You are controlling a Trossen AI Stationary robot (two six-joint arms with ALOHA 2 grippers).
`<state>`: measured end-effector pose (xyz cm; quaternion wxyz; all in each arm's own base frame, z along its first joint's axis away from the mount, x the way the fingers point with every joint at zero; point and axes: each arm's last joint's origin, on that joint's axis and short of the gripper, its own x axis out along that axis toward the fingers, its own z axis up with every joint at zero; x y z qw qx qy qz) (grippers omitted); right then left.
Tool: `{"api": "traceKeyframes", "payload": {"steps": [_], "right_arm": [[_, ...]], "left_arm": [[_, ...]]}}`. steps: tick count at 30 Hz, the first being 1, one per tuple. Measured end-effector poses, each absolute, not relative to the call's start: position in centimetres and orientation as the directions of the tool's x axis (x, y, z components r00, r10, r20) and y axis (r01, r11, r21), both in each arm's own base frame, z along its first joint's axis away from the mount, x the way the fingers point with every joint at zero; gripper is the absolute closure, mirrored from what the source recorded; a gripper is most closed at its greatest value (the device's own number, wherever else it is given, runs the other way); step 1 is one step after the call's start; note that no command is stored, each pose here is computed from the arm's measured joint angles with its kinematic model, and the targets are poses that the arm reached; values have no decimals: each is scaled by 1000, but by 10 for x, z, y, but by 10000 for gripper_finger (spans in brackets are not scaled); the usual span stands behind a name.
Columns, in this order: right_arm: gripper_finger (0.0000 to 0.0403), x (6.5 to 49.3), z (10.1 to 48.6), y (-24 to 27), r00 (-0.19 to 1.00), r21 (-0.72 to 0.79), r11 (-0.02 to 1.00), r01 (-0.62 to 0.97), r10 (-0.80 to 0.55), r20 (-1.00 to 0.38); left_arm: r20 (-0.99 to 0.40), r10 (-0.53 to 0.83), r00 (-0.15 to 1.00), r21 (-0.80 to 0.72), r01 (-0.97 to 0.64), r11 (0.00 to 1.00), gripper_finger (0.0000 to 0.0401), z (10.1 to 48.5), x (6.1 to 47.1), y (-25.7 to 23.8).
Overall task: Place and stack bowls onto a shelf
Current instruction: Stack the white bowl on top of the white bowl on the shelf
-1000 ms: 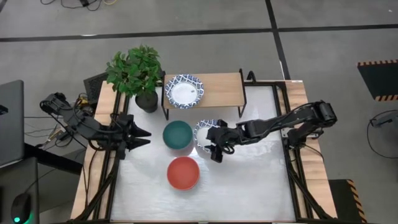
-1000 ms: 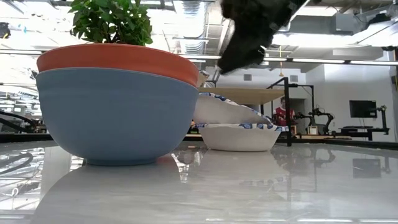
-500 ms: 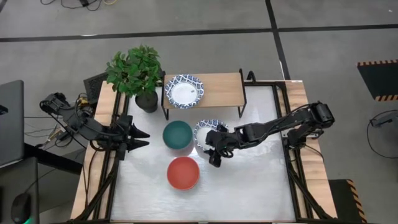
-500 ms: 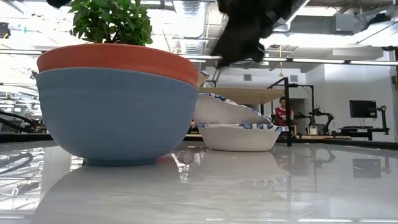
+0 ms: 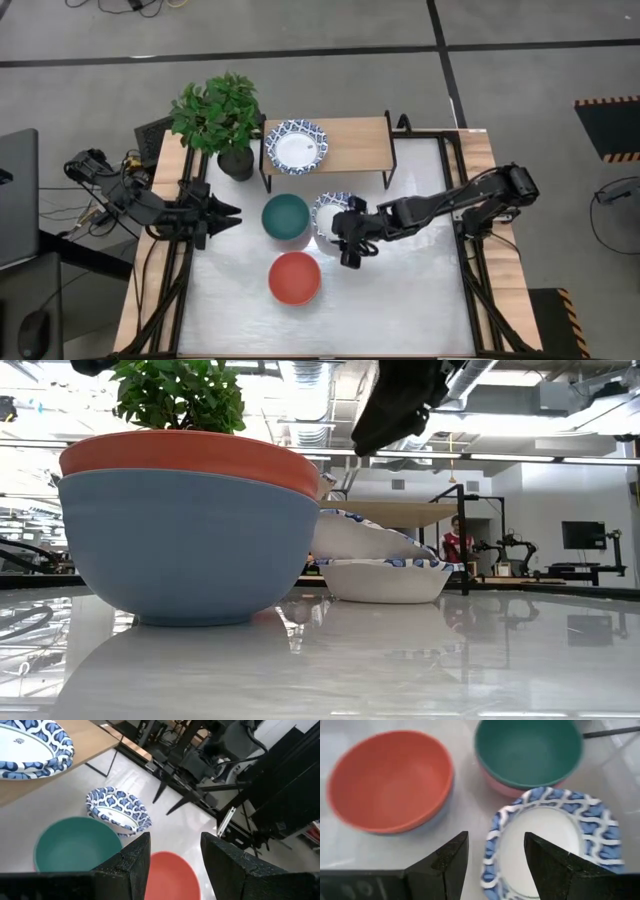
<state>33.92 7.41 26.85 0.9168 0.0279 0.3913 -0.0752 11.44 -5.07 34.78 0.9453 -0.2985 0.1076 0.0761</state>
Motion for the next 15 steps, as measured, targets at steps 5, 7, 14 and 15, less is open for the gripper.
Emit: {"api": "traceKeyframes", "payload": {"steps": [5, 7, 14, 15], "right_arm": [[186, 339, 268, 80, 691, -90, 973, 210, -213, -690], [186, 338, 268, 80, 691, -95, 974, 204, -212, -691], [186, 337, 268, 86, 693, -90, 974, 208, -212, -689], [186, 339, 265, 87, 690, -99, 972, 211, -220, -690]], "left_arm": [[-249, 80, 965, -555, -210, 805, 243, 348, 114, -51], [-249, 80, 965, -555, -209, 805, 243, 348, 114, -51], [-249, 80, 965, -509, -200, 837, 243, 348, 114, -51], [-249, 80, 965, -508, -200, 838, 243, 348, 114, -51]]}}
